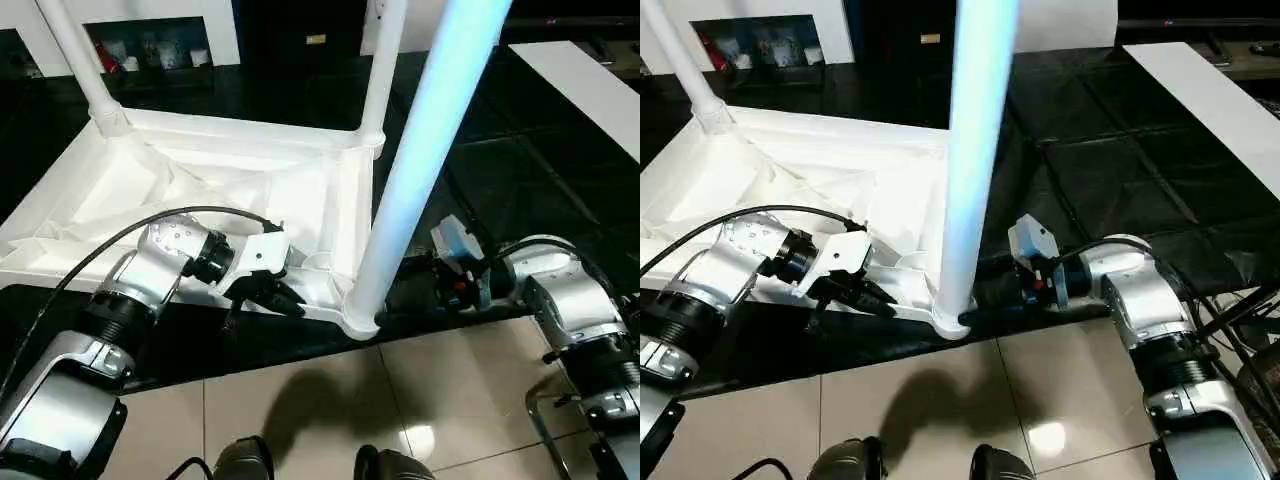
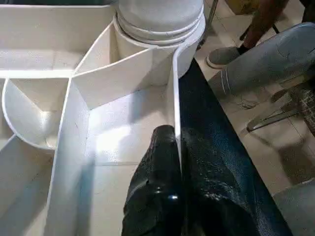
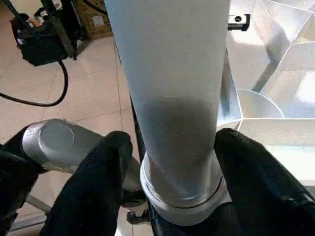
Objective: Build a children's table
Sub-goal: Rotate leg to tighten
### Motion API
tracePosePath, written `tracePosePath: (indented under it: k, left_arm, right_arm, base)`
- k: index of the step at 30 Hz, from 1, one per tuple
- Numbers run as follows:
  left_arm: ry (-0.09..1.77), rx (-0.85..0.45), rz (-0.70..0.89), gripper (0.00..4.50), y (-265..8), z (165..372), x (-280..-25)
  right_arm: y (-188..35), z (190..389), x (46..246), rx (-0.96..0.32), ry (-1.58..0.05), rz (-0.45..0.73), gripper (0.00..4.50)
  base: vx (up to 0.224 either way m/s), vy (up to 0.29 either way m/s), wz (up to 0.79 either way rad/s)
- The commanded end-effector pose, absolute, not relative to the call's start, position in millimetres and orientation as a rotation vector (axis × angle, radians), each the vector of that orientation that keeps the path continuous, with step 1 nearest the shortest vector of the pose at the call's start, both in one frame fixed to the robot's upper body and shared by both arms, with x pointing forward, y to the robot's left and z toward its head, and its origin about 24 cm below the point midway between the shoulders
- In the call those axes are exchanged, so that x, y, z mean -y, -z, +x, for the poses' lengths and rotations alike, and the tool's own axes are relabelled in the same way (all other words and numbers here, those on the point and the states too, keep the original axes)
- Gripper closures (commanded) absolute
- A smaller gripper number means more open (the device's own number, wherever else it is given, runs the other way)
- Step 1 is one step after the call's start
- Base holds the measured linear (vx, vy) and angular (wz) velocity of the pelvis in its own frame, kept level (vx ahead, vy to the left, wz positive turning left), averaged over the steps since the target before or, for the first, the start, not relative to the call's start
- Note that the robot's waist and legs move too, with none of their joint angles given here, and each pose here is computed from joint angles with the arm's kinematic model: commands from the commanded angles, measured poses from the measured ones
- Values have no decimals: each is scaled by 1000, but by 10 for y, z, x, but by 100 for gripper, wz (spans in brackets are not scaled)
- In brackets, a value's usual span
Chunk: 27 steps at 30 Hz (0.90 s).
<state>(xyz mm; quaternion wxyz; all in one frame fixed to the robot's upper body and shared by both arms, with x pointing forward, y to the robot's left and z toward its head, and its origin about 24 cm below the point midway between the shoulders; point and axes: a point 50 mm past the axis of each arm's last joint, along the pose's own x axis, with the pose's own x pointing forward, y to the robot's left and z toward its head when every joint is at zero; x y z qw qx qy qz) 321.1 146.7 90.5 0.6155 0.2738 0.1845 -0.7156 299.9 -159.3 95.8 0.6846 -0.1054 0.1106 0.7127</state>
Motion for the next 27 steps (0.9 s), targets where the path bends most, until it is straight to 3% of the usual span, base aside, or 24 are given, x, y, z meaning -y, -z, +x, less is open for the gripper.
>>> tracePosePath:
  k: [1,8,15,24,27]
  left_arm:
    - [1711,-429,679,450,-914,3203,-1379]
    - [1708,-431,676,450,-902,3210,-1388]
    - [1695,-429,652,450,-890,3213,-1385]
    - [1529,-357,462,450,-908,3247,-1168]
    - [1511,-343,439,450,-887,3233,-1086]
  right_arm:
    - [-954,2986,1562,-256,-1647,-255,186]
    - [-912,2980,1549,-262,-1664,-237,253]
    - [-886,2943,1559,-280,-1677,-217,280]
    - [-804,2802,1389,-232,-1494,23,353]
    - [-766,2763,1335,-222,-1454,14,377]
  base:
    - [0,0,0]
    - [0,0,0]
    - [0,0,0]
    - [0,0,0]
    - [0,0,0]
